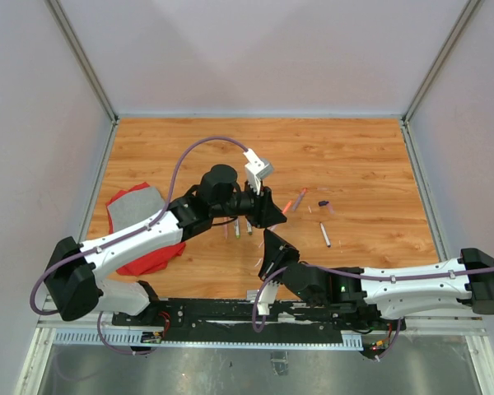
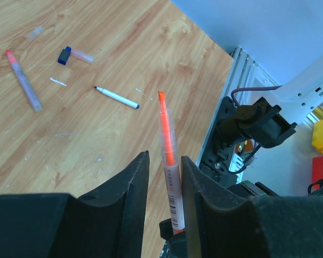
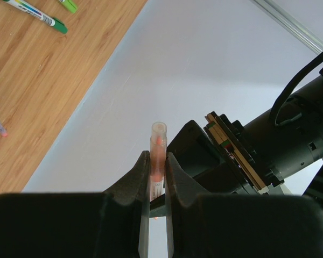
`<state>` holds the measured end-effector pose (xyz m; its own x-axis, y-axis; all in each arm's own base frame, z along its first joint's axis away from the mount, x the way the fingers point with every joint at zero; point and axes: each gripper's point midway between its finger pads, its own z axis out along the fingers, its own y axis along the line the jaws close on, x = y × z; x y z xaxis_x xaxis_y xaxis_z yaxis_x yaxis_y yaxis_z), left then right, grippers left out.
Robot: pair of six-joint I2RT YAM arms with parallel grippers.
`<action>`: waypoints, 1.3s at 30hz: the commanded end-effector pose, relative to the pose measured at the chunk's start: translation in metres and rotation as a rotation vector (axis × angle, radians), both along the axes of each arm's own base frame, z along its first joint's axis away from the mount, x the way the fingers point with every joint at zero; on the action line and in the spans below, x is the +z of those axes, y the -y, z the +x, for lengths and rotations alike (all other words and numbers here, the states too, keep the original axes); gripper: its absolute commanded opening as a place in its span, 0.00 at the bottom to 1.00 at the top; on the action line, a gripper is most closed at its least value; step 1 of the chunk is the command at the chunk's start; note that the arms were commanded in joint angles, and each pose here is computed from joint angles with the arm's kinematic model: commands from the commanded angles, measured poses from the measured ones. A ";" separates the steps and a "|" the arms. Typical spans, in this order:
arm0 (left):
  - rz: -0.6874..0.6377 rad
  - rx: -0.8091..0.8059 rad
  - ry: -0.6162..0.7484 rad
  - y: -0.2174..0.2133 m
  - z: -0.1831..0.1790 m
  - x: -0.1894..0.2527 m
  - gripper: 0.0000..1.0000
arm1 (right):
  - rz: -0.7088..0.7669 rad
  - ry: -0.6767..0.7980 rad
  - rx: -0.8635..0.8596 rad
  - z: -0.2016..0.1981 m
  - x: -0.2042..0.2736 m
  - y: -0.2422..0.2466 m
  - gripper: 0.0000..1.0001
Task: Insert the pens into the pen caps
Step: Adjust the pen.
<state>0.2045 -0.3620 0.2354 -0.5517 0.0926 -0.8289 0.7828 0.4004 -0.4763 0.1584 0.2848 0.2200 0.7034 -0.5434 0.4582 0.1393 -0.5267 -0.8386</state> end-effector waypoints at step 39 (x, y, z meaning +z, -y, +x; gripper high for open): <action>-0.001 0.303 0.136 -0.038 0.053 -0.026 0.00 | 1.034 -0.668 -0.317 0.017 0.045 0.068 0.49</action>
<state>0.2464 -0.3266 0.1859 -0.5250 0.0318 -0.8505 0.6739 0.6259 -0.3926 0.1650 0.2288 0.2584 0.5805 -0.7308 -0.3592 -0.3281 0.1938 -0.9246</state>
